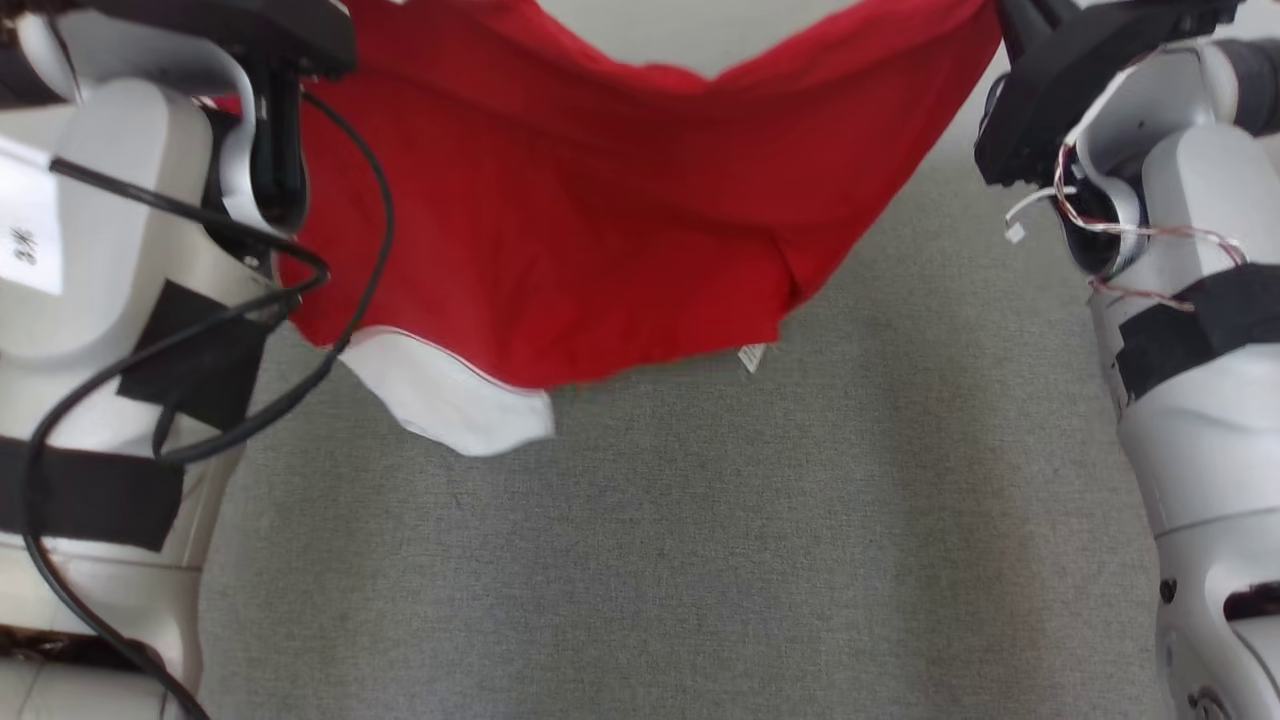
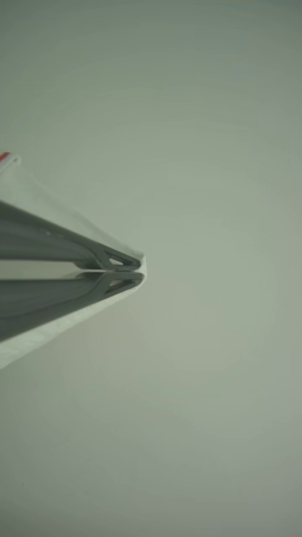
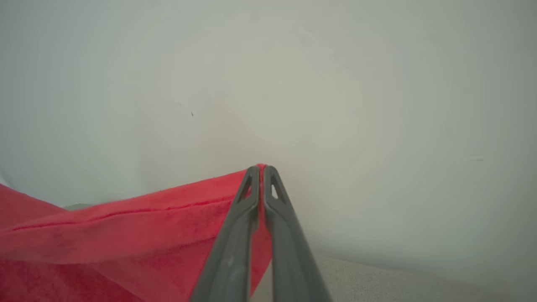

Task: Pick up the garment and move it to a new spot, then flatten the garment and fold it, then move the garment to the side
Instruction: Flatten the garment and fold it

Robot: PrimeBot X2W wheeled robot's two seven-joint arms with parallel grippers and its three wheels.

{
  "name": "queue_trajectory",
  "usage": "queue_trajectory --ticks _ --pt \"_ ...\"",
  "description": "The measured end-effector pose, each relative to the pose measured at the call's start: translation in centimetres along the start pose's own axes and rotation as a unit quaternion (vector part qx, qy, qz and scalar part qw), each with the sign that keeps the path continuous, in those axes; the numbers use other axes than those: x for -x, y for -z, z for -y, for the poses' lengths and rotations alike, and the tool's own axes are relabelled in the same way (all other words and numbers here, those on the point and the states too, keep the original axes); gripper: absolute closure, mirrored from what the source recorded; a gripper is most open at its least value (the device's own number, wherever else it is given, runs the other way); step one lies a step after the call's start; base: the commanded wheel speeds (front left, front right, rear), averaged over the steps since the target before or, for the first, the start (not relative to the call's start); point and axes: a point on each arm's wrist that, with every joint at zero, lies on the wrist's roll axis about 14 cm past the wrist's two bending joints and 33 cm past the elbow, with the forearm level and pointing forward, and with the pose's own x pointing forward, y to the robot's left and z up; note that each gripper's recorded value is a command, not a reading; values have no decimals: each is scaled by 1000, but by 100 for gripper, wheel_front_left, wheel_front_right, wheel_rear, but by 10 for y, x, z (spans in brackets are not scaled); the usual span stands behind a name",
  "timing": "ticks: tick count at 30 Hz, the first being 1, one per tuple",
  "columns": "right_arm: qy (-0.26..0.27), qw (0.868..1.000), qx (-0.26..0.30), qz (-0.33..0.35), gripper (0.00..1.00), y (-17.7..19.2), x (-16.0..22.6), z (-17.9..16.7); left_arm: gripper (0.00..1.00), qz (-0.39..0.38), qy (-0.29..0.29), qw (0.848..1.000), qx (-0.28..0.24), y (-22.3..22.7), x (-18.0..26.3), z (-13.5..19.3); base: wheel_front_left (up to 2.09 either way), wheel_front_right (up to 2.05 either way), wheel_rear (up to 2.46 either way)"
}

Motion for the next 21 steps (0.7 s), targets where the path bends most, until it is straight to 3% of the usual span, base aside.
queue_trajectory --ticks 4,12,21 --pt "-11 1000 12 1 100 -4 -10 -7 100 12 4 1000 2 -4 -10 6 0 0 0" --pt "-33 999 -31 -8 100 -8 -43 -17 100 9 24 999 -19 13 -36 7 0 0 0" --pt "-50 997 -39 38 100 -17 -94 -18 100 47 23 998 -17 25 -74 -3 0 0 0"
